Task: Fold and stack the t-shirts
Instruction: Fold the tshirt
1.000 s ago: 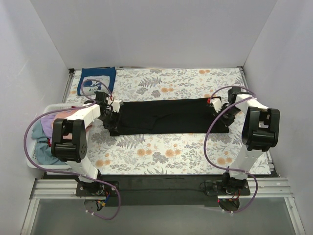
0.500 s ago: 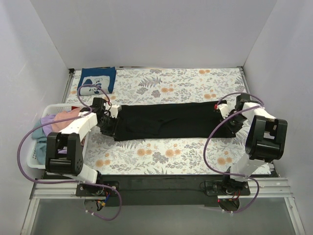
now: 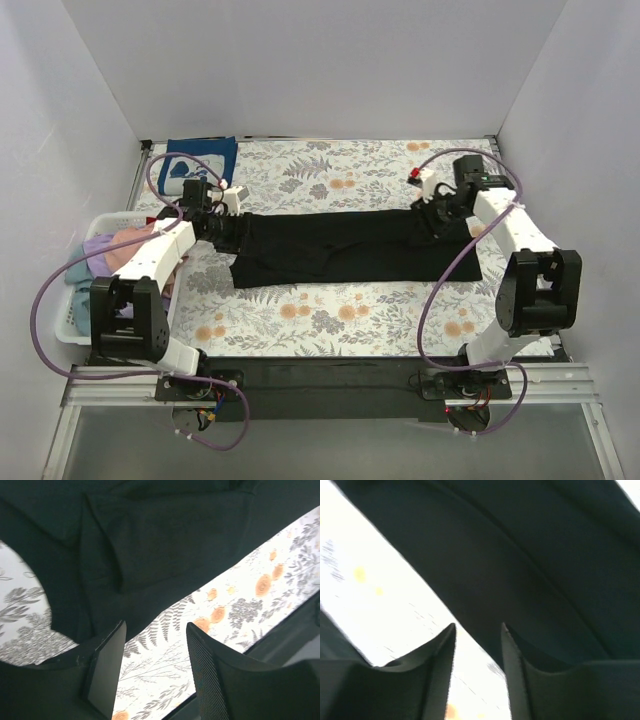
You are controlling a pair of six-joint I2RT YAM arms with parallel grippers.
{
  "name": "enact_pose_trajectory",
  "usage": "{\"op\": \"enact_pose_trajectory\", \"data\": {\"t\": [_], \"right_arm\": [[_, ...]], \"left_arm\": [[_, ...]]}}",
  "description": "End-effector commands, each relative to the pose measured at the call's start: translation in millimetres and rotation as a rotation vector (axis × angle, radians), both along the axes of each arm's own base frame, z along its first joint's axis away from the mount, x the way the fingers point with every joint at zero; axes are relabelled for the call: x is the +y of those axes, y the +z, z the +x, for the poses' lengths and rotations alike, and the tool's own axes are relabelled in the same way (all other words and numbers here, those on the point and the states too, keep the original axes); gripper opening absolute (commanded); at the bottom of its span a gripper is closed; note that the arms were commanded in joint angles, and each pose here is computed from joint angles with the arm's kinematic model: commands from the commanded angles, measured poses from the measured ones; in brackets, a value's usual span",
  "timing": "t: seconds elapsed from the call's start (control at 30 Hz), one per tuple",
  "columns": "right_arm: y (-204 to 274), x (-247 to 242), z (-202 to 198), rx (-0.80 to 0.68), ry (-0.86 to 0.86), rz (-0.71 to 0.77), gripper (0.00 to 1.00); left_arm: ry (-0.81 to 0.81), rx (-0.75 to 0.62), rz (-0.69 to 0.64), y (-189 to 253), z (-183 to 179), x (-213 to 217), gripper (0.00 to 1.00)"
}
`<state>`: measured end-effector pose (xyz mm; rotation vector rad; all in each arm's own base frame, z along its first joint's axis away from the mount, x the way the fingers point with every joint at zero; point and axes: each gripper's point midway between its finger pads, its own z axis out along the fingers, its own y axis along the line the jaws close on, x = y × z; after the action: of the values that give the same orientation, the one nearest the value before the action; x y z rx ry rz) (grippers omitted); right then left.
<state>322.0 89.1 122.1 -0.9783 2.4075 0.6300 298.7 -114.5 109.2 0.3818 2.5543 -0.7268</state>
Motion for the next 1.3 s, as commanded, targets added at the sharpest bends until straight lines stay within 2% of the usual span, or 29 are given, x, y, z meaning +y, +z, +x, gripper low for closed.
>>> {"op": "enact_pose_trajectory", "data": {"t": [0.0, 0.03, 0.07, 0.13, 0.17, 0.23, 0.3, 0.37, 0.53, 0.9, 1.03, 1.17, 1.27], "right_arm": [[23, 76, -10, 0.078, 0.018, 0.253, 0.50], [23, 90, -2, 0.044, 0.030, 0.281, 0.61], [17, 110, -15, 0.099, 0.036, 0.304, 0.64], [15, 134, -21, 0.123, 0.057, 0.347, 0.67], [16, 155, -22, 0.091, 0.096, 0.371, 0.68], [7, 173, -31, 0.151, 0.069, 0.389, 0.74], [3, 198, -37, 0.166, 0.074, 0.405, 0.74], [-14, 218, -43, 0.224, 0.063, 0.396, 0.74], [-36, 231, -45, 0.337, 0.010, 0.406, 0.74], [-56, 253, -54, 0.411, 0.006, 0.407, 0.74], [-68, 257, -53, 0.465, -0.010, 0.403, 0.66], [-71, 261, -53, 0.486, -0.014, 0.414, 0.64], [-69, 263, -52, 0.487, -0.009, 0.422, 0.57]], "left_arm": [[0.033, 0.045, -0.120, 6, 3, -17, 0.51], [0.047, 0.049, -0.125, 2, 6, -18, 0.52], [0.057, 0.057, -0.126, -1, 6, -17, 0.52], [0.070, 0.073, -0.116, -13, 6, -15, 0.53], [0.082, 0.084, -0.111, -17, 6, -15, 0.53], [0.087, 0.087, -0.100, -22, 8, -13, 0.53], [0.091, 0.100, -0.101, -28, 8, -13, 0.53], [0.098, 0.109, -0.097, -34, 10, -13, 0.53], [0.117, 0.140, -0.079, -51, 10, -11, 0.53], [0.108, 0.168, -0.104, -65, 14, -18, 0.53], [0.115, 0.177, -0.096, -69, 14, -18, 0.52], [0.111, 0.180, -0.095, -70, 15, -19, 0.52], [0.105, 0.187, -0.102, -71, 14, -21, 0.49]]}}
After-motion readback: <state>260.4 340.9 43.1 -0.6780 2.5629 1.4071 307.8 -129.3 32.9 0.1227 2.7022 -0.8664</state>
